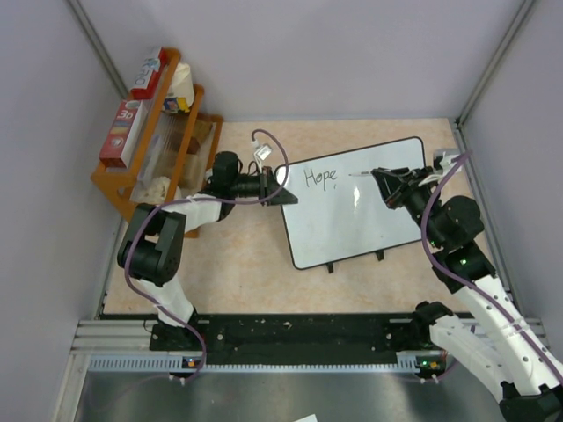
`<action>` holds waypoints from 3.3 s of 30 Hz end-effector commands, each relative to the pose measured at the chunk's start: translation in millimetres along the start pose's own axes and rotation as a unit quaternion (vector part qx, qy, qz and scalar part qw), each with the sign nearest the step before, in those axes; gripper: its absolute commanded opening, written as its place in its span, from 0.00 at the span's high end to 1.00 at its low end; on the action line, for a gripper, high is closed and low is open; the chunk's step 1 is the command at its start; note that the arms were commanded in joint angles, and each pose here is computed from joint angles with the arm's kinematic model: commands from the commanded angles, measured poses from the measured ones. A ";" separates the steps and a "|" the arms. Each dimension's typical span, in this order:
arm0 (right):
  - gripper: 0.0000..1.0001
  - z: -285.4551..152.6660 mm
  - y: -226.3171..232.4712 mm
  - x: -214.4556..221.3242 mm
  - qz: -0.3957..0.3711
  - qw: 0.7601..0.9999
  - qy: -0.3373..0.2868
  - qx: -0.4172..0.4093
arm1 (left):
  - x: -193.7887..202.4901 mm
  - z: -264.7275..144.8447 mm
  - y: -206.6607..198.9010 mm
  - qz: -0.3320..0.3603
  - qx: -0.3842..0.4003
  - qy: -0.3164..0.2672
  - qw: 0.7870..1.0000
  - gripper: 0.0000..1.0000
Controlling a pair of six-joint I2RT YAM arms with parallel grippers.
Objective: Write a sentence on the whiteboard
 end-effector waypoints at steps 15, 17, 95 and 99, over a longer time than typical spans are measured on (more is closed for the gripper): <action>1.00 11.1 -7.0 13.3 -0.030 1.000 0.001 -0.010 | 4.3 -25.7 27.7 0.062 -0.004 0.092 0.994 1.00; 1.00 15.6 -8.4 17.1 -0.031 0.999 -0.005 -0.011 | 2.4 -27.1 24.7 0.061 -0.014 0.093 0.994 1.00; 1.00 58.4 -27.2 67.7 -0.002 0.999 0.027 0.021 | -13.0 -24.0 1.0 0.099 -0.095 0.116 0.984 1.00; 1.00 63.1 -26.7 63.0 0.002 1.000 0.017 0.022 | -13.0 -23.8 1.6 0.100 -0.095 0.116 0.984 1.00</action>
Point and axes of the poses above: each gripper's point midway between its finger pads, its own z axis out along the fingers, its own y axis along the line the jaws close on, x = y × z, the point moved 10 cm from there along -z, back along the fingers, and after that the axes turned 5 degrees about -z, right-handed, at the moved point
